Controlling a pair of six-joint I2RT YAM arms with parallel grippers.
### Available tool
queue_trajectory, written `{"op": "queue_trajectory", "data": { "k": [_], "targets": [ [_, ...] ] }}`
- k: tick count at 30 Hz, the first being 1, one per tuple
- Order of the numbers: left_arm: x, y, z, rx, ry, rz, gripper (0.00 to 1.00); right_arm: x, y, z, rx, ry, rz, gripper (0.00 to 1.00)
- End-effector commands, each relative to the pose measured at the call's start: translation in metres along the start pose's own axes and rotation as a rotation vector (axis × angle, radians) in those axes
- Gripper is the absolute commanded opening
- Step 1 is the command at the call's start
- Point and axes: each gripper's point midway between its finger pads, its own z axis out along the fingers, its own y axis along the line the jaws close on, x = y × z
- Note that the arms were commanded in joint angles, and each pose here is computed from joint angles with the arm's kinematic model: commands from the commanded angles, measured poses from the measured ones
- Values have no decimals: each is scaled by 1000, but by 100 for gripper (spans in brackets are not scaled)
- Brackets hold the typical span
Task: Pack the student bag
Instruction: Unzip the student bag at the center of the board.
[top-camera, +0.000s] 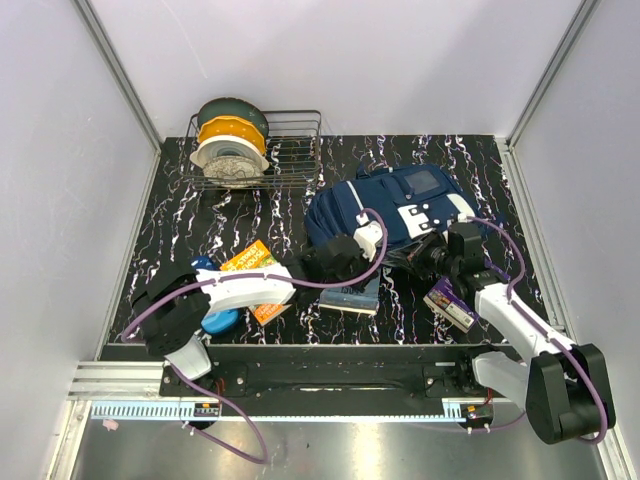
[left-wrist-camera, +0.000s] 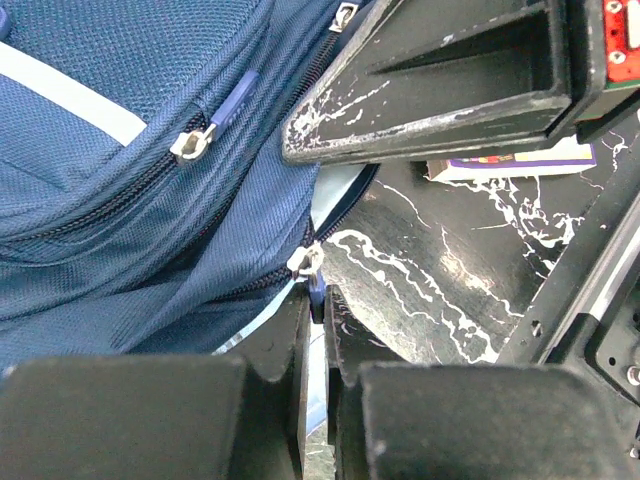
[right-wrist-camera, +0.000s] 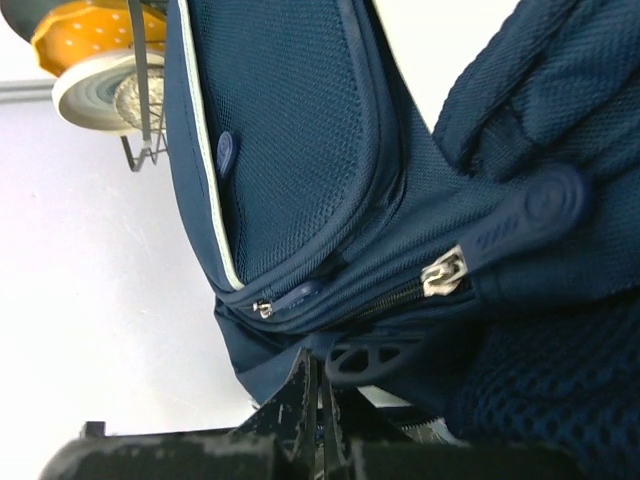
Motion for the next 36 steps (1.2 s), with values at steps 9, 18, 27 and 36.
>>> {"op": "queue_trajectory", "data": {
  "k": [9,18,27,36],
  "targets": [
    [-62,20,-54,-174,-155,194,0,-64,15,-45,180,-269,-383,0],
    [-39,83,-70,-322,-81,116,0,-88,5,-77,275,-324,-447,0],
    [-41,95,-74,-296,-81,44,0,-96,33,-95,155,-309,-395,1],
    [-73,53,-65,-168,-142,40,0,-33,58,-91,-141,-101,-203,65]
  ]
}}
